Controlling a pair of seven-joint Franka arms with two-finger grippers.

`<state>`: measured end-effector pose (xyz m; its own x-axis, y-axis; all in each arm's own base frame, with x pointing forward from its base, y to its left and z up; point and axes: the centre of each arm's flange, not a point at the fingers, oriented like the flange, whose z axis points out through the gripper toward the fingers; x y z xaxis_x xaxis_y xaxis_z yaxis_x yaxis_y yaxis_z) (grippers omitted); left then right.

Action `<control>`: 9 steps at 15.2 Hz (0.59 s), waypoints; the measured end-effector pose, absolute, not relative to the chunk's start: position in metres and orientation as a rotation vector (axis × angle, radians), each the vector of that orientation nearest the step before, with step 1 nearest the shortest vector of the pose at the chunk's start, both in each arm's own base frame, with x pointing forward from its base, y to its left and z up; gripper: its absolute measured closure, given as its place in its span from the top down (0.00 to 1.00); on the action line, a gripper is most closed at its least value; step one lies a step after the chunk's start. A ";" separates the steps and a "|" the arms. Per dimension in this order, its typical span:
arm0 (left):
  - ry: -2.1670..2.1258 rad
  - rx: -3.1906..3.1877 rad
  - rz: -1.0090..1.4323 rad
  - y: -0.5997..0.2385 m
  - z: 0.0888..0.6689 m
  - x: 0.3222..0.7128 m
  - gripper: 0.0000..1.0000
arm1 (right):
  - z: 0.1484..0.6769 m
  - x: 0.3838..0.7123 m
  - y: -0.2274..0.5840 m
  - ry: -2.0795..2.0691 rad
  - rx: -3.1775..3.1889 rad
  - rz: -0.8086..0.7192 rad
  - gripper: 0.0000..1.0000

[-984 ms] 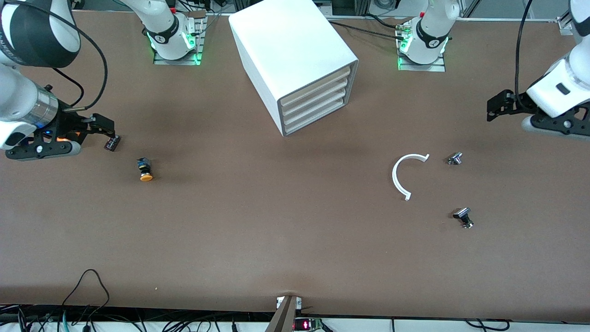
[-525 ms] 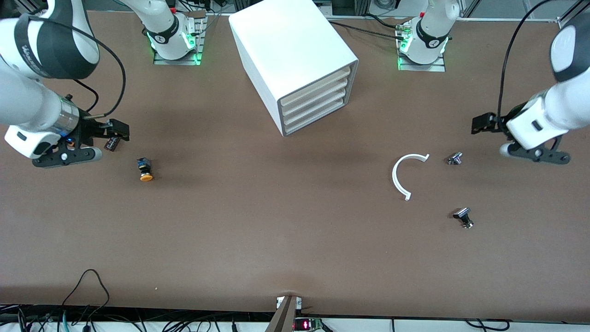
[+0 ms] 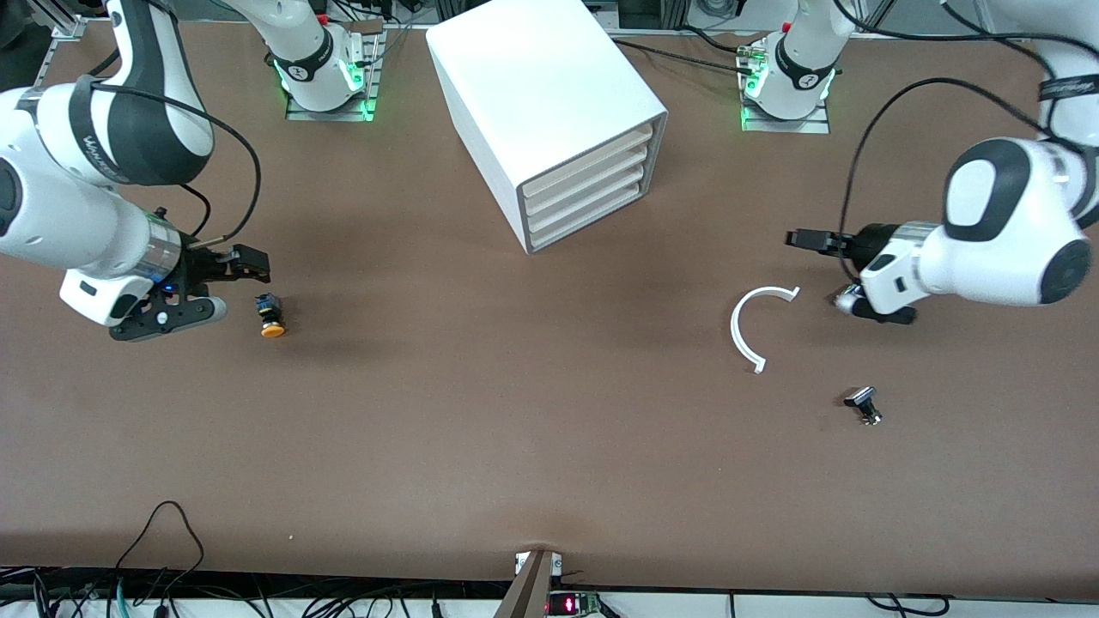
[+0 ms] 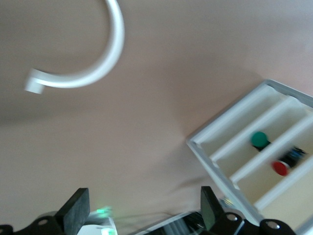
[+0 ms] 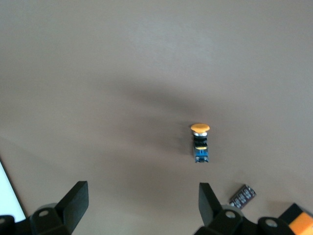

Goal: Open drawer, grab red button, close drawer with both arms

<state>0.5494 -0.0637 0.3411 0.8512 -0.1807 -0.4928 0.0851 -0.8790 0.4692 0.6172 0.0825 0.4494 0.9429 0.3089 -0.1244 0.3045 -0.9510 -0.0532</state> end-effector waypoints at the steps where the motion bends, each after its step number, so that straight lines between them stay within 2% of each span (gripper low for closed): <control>1: -0.072 2.481 -0.769 -0.076 0.324 0.540 1.00 | 0.445 0.617 0.092 -0.555 -3.050 0.210 1.00; 5: -0.142 2.318 -0.760 -0.142 0.260 0.500 1.00 | 0.432 0.618 0.118 -0.755 -3.006 0.206 1.00; 9: -0.172 2.213 -0.748 -0.213 0.220 0.457 0.99 | 0.442 0.624 0.129 -0.833 -2.976 0.122 1.00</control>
